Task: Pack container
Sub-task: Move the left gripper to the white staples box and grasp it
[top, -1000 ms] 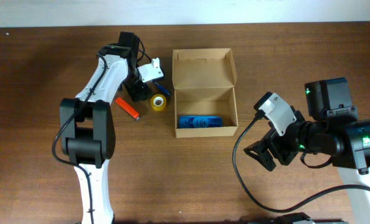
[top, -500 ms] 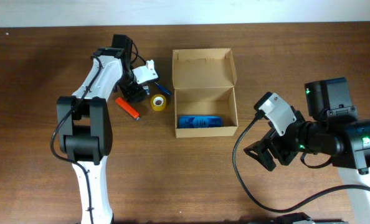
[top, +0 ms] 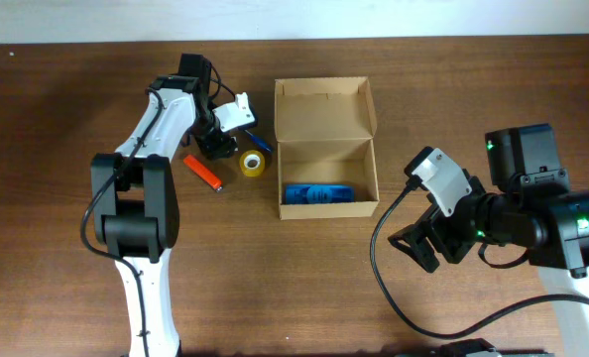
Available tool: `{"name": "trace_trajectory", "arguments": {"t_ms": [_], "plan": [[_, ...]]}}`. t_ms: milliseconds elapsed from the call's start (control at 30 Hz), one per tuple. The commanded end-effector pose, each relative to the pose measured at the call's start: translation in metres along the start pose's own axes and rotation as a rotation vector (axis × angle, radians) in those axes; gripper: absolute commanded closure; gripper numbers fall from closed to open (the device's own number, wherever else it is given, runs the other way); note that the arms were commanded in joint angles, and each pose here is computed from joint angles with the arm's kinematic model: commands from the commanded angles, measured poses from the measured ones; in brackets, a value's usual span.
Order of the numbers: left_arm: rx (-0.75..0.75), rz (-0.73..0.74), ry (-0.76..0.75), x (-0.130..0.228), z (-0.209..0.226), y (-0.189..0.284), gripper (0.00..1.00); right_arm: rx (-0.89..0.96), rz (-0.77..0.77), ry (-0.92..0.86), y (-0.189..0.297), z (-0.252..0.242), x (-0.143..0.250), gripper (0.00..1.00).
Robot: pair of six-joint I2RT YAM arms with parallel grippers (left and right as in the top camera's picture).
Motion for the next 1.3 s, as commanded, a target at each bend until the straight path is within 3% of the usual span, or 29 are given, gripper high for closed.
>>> {"name": "trace_trajectory", "arguments": {"t_ms": [0,500,667,1267], "plan": [[0.011,-0.033,-0.011,-0.003,0.002,-0.004,0.41,-0.009,-0.002,-0.009,0.0,0.001,0.001,0.01],[0.037,-0.028,-0.001,-0.001,-0.002,-0.016,0.46,-0.009,-0.002,-0.009,0.0,0.001,0.001,0.01],[0.047,-0.024,0.005,0.001,-0.003,-0.02,0.55,-0.009,-0.002,-0.009,0.0,0.001,0.001,0.01],[0.015,0.042,0.1,0.008,0.002,-0.018,0.75,-0.009,-0.002,-0.009,0.0,0.001,0.001,0.01]]}}
Point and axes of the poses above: each gripper's point midway between its finger pads, its own y axis back along the fingers, its own z axis along the line the jaws close on, x = y × z, the point moved 5 cm from there along y, back along the fingers, and after that the axes turned 12 degrees about -y, right-handed, at the moved point
